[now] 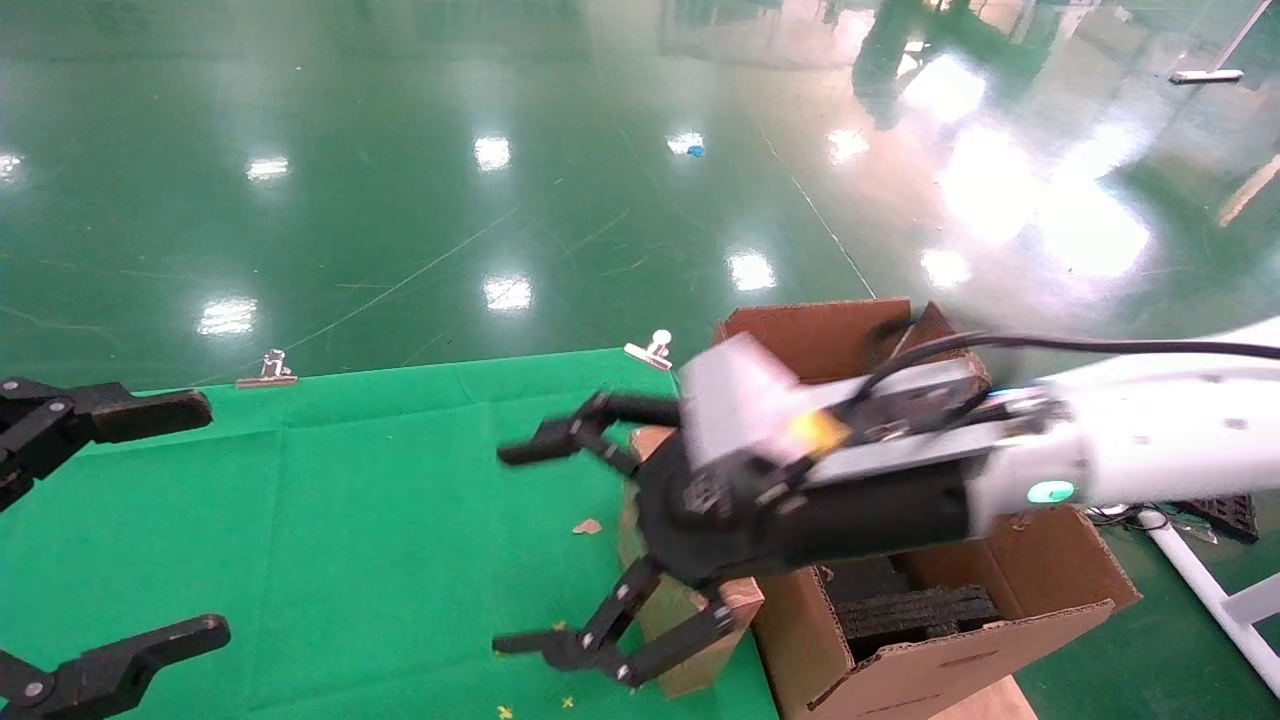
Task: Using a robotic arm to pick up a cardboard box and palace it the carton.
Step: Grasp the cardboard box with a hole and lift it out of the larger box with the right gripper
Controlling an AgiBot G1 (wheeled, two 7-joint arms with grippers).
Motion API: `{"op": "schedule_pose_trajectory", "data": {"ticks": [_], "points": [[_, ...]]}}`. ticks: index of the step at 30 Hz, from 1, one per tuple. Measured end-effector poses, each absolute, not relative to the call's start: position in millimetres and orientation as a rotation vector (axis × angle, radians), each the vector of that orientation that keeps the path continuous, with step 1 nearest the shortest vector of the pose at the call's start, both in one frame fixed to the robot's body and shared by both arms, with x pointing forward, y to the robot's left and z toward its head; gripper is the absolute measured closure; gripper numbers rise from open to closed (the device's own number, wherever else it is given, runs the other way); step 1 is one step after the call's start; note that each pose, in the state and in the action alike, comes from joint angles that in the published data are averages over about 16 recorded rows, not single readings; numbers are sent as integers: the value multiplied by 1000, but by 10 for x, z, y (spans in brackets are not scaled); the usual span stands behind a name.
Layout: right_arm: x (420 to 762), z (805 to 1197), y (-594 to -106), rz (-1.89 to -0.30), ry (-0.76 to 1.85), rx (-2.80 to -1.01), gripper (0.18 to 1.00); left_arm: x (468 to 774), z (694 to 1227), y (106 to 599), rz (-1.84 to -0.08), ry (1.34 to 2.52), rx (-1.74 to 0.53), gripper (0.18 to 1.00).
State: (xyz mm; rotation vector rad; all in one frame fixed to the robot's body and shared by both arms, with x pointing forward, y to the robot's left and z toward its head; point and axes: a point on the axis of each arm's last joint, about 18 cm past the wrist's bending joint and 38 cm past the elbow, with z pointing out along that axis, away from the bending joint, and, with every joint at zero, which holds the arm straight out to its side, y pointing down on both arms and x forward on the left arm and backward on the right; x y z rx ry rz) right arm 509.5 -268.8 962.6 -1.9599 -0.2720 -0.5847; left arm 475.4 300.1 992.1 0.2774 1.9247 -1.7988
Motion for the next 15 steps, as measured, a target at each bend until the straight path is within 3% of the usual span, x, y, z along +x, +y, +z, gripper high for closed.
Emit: {"op": "schedule_pose_trajectory", "data": {"ticks": [7,15], "points": [[5420,9532,-2461,-646,-322,-2296,178,4754,9921,3001,-1799,1925,277,184],[5595,9842,-2378,-781,-342,-2562,178,4754,9921,3001,-1799,1925,277,184]]}}
